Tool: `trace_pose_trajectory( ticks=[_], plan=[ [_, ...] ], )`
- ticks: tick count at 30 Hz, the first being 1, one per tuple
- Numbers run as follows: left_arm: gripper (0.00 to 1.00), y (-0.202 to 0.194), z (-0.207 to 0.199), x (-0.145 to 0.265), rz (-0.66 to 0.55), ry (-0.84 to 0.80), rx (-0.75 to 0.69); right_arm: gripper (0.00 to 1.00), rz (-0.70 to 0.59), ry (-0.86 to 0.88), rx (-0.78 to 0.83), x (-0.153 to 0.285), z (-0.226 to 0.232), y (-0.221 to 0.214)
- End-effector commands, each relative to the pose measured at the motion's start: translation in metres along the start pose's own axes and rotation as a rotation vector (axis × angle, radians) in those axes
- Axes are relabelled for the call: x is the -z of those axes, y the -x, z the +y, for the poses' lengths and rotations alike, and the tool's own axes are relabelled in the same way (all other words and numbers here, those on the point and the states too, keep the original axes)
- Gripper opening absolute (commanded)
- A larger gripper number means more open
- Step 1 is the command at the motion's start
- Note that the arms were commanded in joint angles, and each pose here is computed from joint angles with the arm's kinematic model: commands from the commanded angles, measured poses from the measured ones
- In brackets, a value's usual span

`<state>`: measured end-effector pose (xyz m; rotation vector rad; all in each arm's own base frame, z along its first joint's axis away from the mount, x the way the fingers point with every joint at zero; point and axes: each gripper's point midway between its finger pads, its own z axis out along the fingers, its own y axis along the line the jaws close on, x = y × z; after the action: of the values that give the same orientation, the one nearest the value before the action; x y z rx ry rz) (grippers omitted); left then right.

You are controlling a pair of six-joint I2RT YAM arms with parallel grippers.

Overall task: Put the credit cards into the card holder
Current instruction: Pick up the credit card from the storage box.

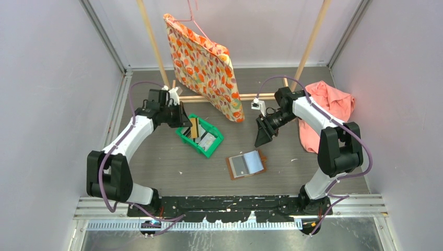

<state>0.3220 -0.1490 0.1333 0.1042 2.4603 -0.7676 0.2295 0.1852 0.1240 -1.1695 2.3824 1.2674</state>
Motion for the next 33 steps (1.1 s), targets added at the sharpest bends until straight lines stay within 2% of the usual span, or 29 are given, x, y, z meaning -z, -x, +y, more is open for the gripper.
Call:
trace_pose_trajectory(
  ticks=[1, 8, 17, 25, 33],
  plan=[
    [0.0, 0.013, -0.011, 0.011, -0.066, -0.055, -0.004, 0.47, -0.028, 0.018, 0.035, 0.003, 0.006, 0.013],
    [0.0, 0.025, -0.055, 0.035, -0.18, -0.26, 0.013, 0.47, -0.084, 0.086, 0.014, 0.003, 0.021, 0.023],
    [0.01, 0.011, -0.109, 0.064, -0.313, -0.598, 0.126, 0.48, -0.193, 0.2, -0.015, 0.006, 0.046, 0.041],
    [0.0, -0.027, -0.162, 0.05, -0.294, -0.705, 0.08, 0.49, -0.27, 0.297, -0.054, 0.013, 0.063, 0.056],
    [0.0, -0.053, -0.202, 0.028, -0.229, -0.795, 0.05, 0.51, -0.322, 0.323, -0.117, 0.022, 0.058, 0.064]
  ],
)
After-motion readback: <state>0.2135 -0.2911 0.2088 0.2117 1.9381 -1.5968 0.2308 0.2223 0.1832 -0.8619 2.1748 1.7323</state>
